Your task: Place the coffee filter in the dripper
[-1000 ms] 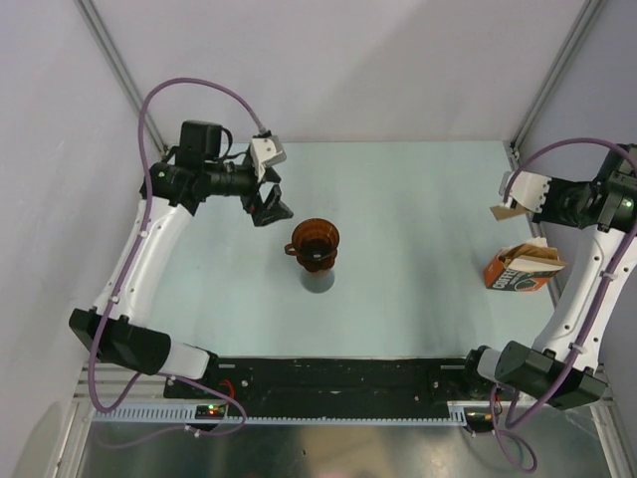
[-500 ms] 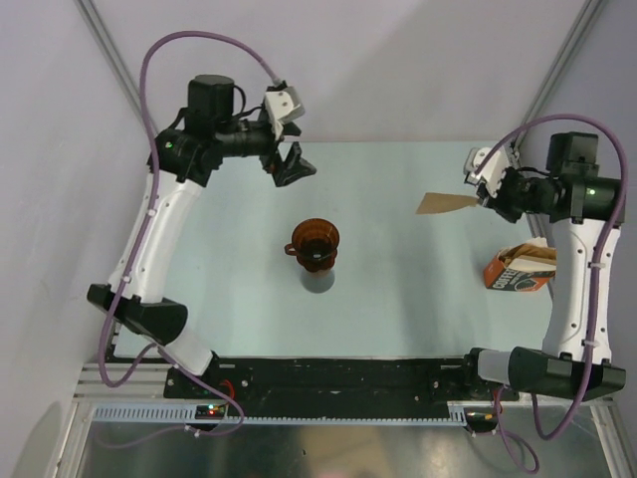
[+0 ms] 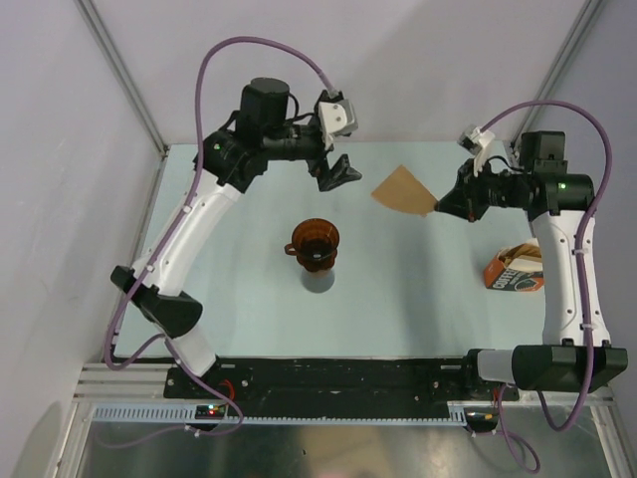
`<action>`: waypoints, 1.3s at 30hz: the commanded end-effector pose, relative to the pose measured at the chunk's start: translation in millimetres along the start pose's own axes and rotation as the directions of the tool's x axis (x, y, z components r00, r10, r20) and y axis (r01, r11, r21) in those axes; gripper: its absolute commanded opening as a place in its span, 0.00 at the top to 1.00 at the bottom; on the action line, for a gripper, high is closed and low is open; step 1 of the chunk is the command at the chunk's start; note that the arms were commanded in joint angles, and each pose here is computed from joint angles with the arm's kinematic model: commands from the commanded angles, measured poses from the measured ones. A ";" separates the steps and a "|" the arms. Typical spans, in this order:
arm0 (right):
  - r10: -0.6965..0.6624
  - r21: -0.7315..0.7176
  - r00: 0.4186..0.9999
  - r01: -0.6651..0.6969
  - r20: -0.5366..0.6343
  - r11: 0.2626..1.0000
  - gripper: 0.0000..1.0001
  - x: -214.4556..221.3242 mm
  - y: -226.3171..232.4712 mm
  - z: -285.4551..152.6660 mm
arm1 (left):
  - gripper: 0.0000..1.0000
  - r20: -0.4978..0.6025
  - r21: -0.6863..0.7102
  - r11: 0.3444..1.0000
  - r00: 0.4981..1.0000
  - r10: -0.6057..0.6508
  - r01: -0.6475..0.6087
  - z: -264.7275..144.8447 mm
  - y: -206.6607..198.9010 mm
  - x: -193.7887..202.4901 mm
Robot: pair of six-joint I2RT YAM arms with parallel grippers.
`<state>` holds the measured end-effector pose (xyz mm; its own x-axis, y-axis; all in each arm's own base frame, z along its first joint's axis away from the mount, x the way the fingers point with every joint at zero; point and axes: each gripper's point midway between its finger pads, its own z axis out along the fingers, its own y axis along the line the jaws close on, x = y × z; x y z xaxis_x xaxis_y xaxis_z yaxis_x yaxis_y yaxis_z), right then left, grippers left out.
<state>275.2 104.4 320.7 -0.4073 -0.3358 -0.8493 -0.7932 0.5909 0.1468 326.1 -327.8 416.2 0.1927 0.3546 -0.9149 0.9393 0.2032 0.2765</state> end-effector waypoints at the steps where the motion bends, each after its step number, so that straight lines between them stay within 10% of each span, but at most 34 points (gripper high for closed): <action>1: 0.200 -0.119 0.963 -0.180 0.182 0.976 1.00 -46.2 14.4 6.5 | 0.00 0.106 -0.030 0.985 0.980 0.171 -0.169 6.6 -9.8 -29.3; 13: 0.462 -0.358 0.846 -0.359 0.265 0.862 1.00 -82.2 32.0 7.7 | 0.00 0.204 -0.244 0.860 0.843 0.498 -0.449 41.8 -48.0 -23.6; 30: 0.609 -0.510 0.767 -0.449 0.201 0.734 1.00 -100.0 57.8 -3.0 | 0.20 0.146 -0.412 0.800 0.835 0.531 -0.437 75.4 -32.0 -7.2; 36: 0.629 -0.521 0.753 -0.464 0.195 0.717 1.00 -102.9 61.0 -3.8 | 0.40 0.110 -0.417 0.779 0.824 0.555 -0.469 74.9 -31.5 1.5; 39: 0.635 -0.520 0.748 -0.471 0.193 0.713 1.00 -102.8 60.9 -3.6 | 0.69 0.105 -0.427 0.774 0.824 0.556 -0.468 71.6 -29.9 0.1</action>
<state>279.0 169.7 403.3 -0.7442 0.2674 -0.6121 -0.5721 0.2176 0.7907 318.3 -403.5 365.3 0.6721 0.3200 -0.6678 0.5779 0.3373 0.7432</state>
